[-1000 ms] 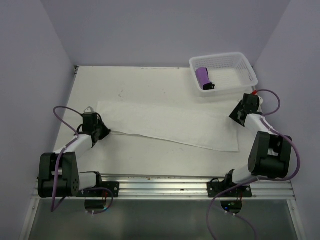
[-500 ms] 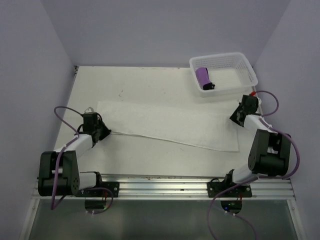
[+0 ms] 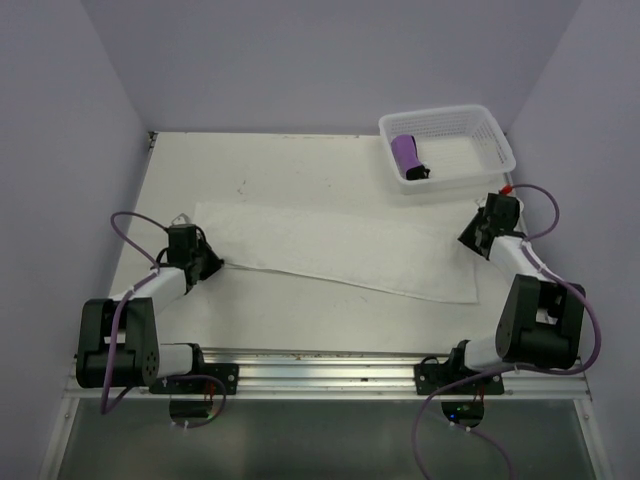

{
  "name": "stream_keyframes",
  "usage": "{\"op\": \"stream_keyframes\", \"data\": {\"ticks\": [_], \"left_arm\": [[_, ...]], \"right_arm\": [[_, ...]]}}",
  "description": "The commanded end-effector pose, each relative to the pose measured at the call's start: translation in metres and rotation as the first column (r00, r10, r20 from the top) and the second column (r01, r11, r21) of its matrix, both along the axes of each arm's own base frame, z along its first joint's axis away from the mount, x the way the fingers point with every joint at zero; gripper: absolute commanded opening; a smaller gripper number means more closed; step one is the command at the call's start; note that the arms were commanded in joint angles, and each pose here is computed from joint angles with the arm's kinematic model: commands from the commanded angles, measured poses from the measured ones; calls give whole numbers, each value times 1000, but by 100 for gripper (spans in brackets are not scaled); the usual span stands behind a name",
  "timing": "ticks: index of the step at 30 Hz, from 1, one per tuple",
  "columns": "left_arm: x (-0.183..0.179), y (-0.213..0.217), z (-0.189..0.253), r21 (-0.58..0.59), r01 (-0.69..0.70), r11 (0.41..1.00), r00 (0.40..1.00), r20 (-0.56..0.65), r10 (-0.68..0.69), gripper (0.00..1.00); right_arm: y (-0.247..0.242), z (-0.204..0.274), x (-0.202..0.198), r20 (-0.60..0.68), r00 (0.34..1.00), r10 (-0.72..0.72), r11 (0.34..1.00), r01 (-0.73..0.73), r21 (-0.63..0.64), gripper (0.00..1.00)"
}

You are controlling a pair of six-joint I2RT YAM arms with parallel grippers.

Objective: Roll the towels
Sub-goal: Fold the towel

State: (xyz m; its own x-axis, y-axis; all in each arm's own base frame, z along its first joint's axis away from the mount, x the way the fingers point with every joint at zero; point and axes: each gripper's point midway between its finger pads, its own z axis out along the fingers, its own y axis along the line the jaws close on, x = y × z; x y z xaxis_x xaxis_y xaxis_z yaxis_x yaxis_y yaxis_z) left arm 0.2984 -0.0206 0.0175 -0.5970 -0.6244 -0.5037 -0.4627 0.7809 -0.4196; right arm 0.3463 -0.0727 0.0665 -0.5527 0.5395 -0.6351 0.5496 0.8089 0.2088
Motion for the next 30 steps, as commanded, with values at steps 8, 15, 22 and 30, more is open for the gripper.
{"op": "stream_keyframes", "data": {"ticks": [8, 15, 22, 30], "left_arm": [[12, -5, 7, -3, 20, 1000, 998, 53, -20, 0], [11, -4, 6, 3, 17, 1000, 999, 47, -17, 0], [11, -3, 6, 6, 16, 1000, 999, 46, -16, 0], [9, -3, 3, 6, 22, 1000, 999, 35, -22, 0]], "right_arm": [[18, -40, -14, -120, 991, 58, 995, -47, 90, 31], [17, -53, -14, -170, 984, 59, 995, -43, 95, 21], [14, -33, -8, -130, 990, 50, 996, -40, 80, 0], [15, -3, -1, -80, 995, 51, 996, -44, 78, 0]]}}
